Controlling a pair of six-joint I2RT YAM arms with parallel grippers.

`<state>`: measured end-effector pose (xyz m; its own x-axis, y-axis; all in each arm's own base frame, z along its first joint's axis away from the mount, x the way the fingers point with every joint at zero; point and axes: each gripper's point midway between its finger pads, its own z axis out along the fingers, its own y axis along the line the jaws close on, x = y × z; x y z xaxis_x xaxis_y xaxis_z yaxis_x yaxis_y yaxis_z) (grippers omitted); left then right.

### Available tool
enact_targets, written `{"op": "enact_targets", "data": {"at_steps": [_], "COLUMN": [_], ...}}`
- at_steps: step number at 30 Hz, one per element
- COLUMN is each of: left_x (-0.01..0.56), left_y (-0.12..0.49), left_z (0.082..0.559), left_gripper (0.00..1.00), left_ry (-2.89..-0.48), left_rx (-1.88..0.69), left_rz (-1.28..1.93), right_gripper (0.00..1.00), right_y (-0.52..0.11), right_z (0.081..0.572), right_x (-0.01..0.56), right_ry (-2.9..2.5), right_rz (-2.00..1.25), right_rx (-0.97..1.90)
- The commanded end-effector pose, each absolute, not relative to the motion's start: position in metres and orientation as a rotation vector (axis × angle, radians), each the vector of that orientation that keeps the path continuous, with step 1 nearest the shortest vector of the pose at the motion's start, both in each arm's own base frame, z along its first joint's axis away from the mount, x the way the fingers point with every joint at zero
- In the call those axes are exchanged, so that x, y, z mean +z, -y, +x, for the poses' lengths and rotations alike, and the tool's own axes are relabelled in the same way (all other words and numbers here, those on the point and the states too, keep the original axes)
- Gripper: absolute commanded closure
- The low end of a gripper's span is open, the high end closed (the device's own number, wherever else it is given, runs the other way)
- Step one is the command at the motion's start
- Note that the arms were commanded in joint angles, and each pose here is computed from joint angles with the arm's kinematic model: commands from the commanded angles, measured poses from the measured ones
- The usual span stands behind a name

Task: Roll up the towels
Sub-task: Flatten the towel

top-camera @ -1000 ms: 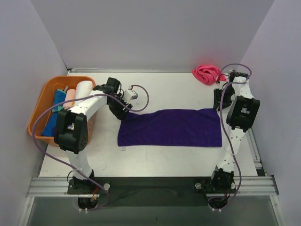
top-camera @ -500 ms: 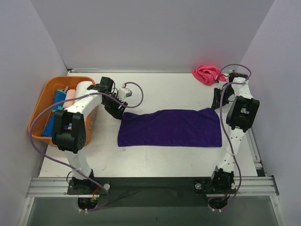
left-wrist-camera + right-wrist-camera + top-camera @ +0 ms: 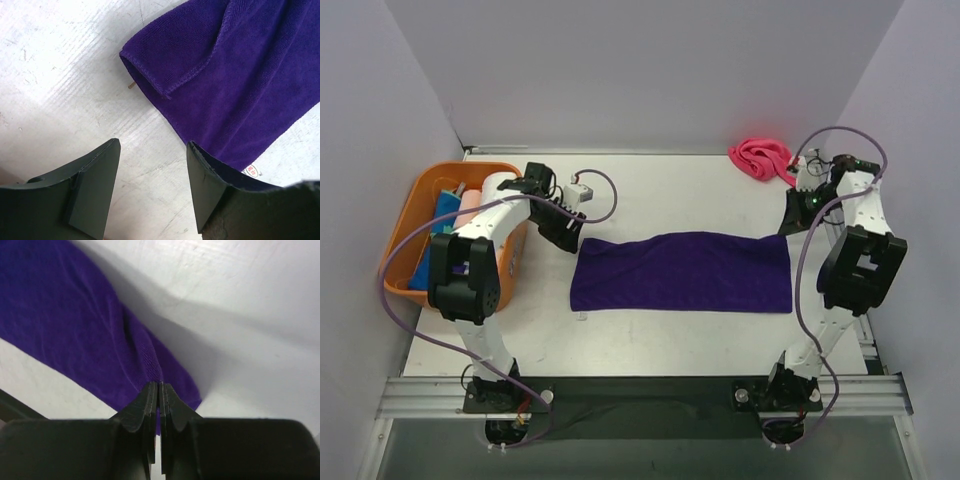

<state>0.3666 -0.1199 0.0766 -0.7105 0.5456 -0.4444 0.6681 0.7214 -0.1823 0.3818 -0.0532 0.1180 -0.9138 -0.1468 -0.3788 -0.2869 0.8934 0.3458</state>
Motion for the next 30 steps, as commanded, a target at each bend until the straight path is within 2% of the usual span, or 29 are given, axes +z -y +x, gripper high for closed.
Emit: {"op": "enact_targets", "data": {"at_steps": [1, 5, 9, 10, 11, 13, 14, 19, 26, 30], "left_x": [0.090, 0.088, 0.084, 0.084, 0.084, 0.085, 0.085, 0.087, 0.086, 0.087], "left_y": [0.128, 0.128, 0.128, 0.129, 0.129, 0.130, 0.130, 0.132, 0.132, 0.133], "left_z": [0.367, 0.365, 0.361, 0.361, 0.361, 0.361, 0.361, 0.363, 0.362, 0.363], "left_gripper": [0.34, 0.34, 0.34, 0.34, 0.34, 0.34, 0.34, 0.34, 0.34, 0.34], "left_ry": [-2.539, -2.549, -2.561, -2.559, -2.562, -2.558, -2.558, -2.550, -2.555, -2.554], "left_rx": [-0.548, -0.557, -0.571, -0.575, -0.576, -0.581, -0.586, -0.588, -0.599, -0.605], "left_rz": [0.910, 0.906, 0.901, 0.902, 0.900, 0.898, 0.899, 0.899, 0.890, 0.885], "right_gripper": [1.00, 1.00, 0.98, 0.89, 0.72, 0.60, 0.58, 0.56, 0.70, 0.73], "right_y": [0.032, 0.013, 0.008, 0.011, 0.012, 0.016, 0.017, 0.022, 0.021, 0.030], "right_z": [0.343, 0.288, 0.255, 0.251, 0.250, 0.253, 0.257, 0.288, 0.296, 0.301], "right_x": [0.106, 0.079, 0.056, 0.053, 0.051, 0.054, 0.057, 0.084, 0.071, 0.054], "right_ry": [-2.732, -2.782, -2.858, -2.885, -2.897, -2.918, -2.913, -2.880, -2.981, -3.035], "right_rz": [-0.577, -0.779, -0.890, -0.896, -0.883, -0.806, -0.767, -0.510, -0.399, -0.334], "right_rx": [0.633, 0.693, 0.677, 0.655, 0.651, 0.638, 0.643, 0.605, 0.575, 0.505]}}
